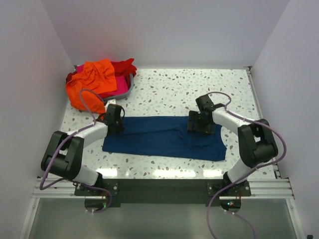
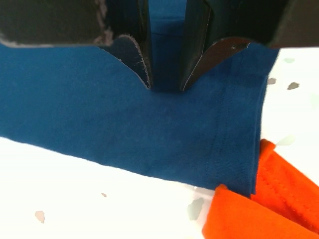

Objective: Fold and stack the t-shirts
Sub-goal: Fold the tshirt

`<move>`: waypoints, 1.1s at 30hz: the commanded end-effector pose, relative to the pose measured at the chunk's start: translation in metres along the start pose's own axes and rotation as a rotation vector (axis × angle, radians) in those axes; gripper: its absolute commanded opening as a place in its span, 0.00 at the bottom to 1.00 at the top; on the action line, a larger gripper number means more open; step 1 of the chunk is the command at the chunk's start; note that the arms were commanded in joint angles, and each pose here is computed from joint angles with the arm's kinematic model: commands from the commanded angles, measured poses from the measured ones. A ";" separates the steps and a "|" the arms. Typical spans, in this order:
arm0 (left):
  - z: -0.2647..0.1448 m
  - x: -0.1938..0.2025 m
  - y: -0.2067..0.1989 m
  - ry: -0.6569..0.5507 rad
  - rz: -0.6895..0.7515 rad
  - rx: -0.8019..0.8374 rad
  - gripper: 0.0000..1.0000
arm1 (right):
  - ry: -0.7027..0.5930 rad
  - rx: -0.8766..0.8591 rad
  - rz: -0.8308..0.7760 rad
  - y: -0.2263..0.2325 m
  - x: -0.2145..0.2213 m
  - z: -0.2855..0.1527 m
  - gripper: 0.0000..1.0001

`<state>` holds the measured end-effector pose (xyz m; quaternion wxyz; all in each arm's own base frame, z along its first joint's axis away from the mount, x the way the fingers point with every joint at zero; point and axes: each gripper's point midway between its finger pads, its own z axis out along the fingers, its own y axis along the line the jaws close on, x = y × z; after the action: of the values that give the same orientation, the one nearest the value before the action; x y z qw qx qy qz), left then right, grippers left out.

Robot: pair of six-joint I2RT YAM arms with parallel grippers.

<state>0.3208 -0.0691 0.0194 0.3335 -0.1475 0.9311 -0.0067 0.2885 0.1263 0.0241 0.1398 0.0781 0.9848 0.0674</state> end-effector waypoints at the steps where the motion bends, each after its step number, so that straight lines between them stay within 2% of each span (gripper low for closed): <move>1: -0.013 -0.023 -0.002 -0.027 0.038 -0.003 0.32 | -0.058 -0.027 0.020 0.003 -0.006 -0.039 0.86; 2: -0.015 -0.028 -0.004 -0.034 0.042 0.001 0.32 | -0.113 -0.014 0.023 -0.002 -0.012 -0.054 0.87; 7: -0.036 -0.056 -0.027 -0.090 0.052 0.049 0.33 | -0.153 0.028 0.073 -0.031 0.003 -0.083 0.89; 9: -0.044 -0.056 -0.042 -0.098 0.078 0.073 0.33 | -0.176 0.030 0.110 -0.044 0.006 -0.089 0.90; 11: -0.051 -0.061 -0.057 -0.121 0.091 0.092 0.33 | -0.155 0.038 0.154 -0.059 0.015 -0.080 0.90; 15: -0.062 -0.043 -0.103 -0.101 0.145 0.166 0.33 | -0.121 0.019 0.176 -0.067 0.025 -0.068 0.87; 21: -0.062 -0.015 -0.135 -0.065 0.184 0.207 0.33 | -0.105 -0.024 0.182 -0.059 0.023 -0.051 0.75; 24: -0.058 -0.002 -0.134 -0.042 0.197 0.198 0.33 | -0.090 -0.028 0.190 -0.059 0.025 -0.043 0.70; 33: -0.056 0.001 -0.133 -0.045 0.197 0.203 0.33 | -0.049 -0.049 0.183 -0.055 0.029 -0.019 0.58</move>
<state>0.3166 -0.2009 0.0720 0.3519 -0.0094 0.9339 -0.0619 0.2361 0.0681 0.0269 0.1438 0.1718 0.9713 0.0799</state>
